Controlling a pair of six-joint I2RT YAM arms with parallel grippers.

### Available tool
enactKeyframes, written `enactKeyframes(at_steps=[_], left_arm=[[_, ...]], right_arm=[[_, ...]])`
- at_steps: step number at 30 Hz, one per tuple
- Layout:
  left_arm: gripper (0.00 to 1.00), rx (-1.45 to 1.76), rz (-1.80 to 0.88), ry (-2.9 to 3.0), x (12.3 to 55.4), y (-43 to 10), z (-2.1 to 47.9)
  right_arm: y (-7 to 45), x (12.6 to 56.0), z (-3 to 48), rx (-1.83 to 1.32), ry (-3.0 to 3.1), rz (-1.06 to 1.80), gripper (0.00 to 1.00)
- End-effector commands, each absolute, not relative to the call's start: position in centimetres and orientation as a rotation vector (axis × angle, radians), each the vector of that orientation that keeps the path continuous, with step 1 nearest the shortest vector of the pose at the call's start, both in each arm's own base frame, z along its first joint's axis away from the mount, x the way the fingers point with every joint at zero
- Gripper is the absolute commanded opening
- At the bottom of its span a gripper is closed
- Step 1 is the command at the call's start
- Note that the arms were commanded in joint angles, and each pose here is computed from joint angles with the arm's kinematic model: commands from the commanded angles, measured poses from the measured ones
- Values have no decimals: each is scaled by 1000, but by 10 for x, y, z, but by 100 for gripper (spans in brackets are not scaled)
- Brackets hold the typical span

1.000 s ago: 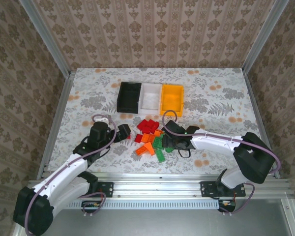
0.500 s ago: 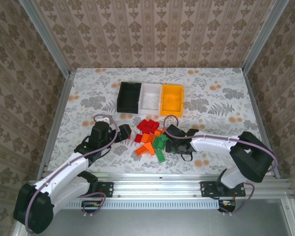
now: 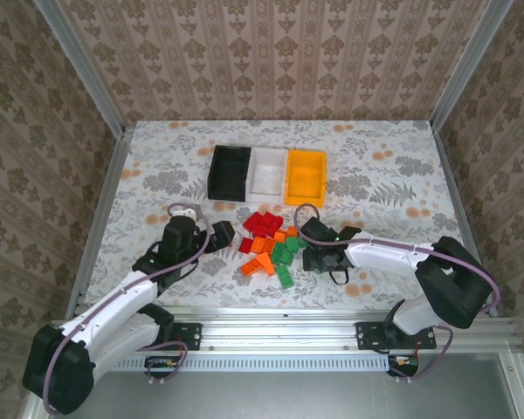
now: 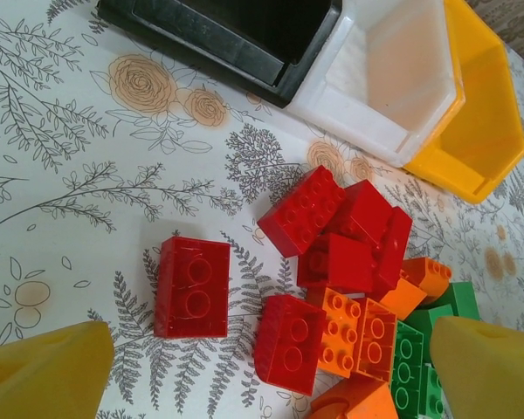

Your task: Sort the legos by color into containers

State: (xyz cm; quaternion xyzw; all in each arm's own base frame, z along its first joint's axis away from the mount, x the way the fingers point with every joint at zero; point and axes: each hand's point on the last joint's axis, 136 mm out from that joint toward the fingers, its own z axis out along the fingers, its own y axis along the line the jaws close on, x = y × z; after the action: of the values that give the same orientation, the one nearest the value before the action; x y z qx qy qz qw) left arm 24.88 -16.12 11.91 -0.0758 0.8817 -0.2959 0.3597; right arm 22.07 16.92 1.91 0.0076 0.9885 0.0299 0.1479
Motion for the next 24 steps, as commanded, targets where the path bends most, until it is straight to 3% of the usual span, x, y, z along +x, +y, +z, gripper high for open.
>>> enactKeyframes(at_steps=[1,3,4,10,16,24], left_arm=[[95,-196,-755,2234,250,-159,131],[96,-199,-748,2231,250,-157,131],[96,-197,-746,2233,249,-157,131],[97,-192,-745,2232,253,-159,134],[97,-157,-723,2280,259,-167,132],[100,-162,-667,2365,261,-165,112]], right_arm=[[171,225,19,15,2836,85,47],[170,227,25,26,2808,92,33],[170,229,29,23,2796,94,31],[168,249,85,-13,2670,111,29],[165,340,157,99,2417,209,29],[169,458,136,90,2459,116,28]])
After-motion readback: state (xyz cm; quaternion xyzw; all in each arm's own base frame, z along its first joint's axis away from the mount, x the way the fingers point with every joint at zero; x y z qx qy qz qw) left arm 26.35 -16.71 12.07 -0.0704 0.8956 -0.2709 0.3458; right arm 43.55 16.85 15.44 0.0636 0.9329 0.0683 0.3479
